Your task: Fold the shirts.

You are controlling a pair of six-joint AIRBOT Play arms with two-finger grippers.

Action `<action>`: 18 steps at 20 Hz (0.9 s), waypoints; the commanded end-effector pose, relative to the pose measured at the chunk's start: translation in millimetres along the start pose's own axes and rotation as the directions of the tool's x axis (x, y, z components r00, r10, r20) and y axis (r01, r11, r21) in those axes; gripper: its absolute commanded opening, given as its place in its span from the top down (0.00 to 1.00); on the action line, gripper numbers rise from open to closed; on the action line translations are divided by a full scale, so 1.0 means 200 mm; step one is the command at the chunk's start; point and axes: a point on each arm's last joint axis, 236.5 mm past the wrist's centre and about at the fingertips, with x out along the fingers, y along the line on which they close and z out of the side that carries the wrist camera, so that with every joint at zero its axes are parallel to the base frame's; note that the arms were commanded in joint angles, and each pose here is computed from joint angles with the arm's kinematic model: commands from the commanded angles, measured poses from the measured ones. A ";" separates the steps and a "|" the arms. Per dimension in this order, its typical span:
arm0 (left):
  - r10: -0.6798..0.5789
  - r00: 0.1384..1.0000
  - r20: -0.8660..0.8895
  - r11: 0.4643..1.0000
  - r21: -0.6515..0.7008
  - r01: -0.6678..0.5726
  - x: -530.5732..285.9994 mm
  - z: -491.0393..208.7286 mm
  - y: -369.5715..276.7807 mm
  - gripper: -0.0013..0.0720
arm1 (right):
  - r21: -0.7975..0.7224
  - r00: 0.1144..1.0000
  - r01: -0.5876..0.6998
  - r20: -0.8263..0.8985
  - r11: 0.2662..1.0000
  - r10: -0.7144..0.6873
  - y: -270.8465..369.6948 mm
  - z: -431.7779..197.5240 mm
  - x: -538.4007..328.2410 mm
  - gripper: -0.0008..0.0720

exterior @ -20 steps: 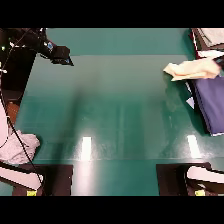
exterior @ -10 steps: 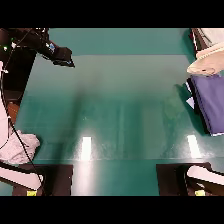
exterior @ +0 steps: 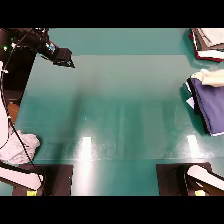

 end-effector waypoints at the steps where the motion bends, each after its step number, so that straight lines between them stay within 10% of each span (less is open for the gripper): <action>1: 0.001 1.000 -0.001 1.000 0.010 -0.001 0.00 0.00 0.00 0.95 | 0.109 0.981 0.100 -0.176 0.989 -0.080 -0.20 -0.32 -0.01 0.97; 3: 0.001 1.000 -0.001 1.000 0.018 -0.001 0.00 0.00 0.00 0.95 | 0.141 0.963 0.182 -0.227 0.973 -0.147 -0.32 -0.46 -0.04 0.87; 5: 0.001 1.000 0.001 1.000 0.018 -0.001 0.00 0.00 0.00 0.95 | 0.181 0.953 0.224 -0.249 0.958 -0.176 -0.40 -0.57 -0.06 0.22; 6: 0.001 1.000 0.001 1.000 0.018 -0.001 0.00 0.00 0.00 0.95 | 0.206 0.950 0.238 -0.254 0.949 -0.182 -0.43 -0.62 -0.07 0.15; 18: 0.000 1.000 0.001 1.000 0.018 0.000 0.00 0.00 0.00 0.95 | 0.383 0.952 0.274 0.021 0.882 -0.305 -0.51 -0.48 -0.35 0.17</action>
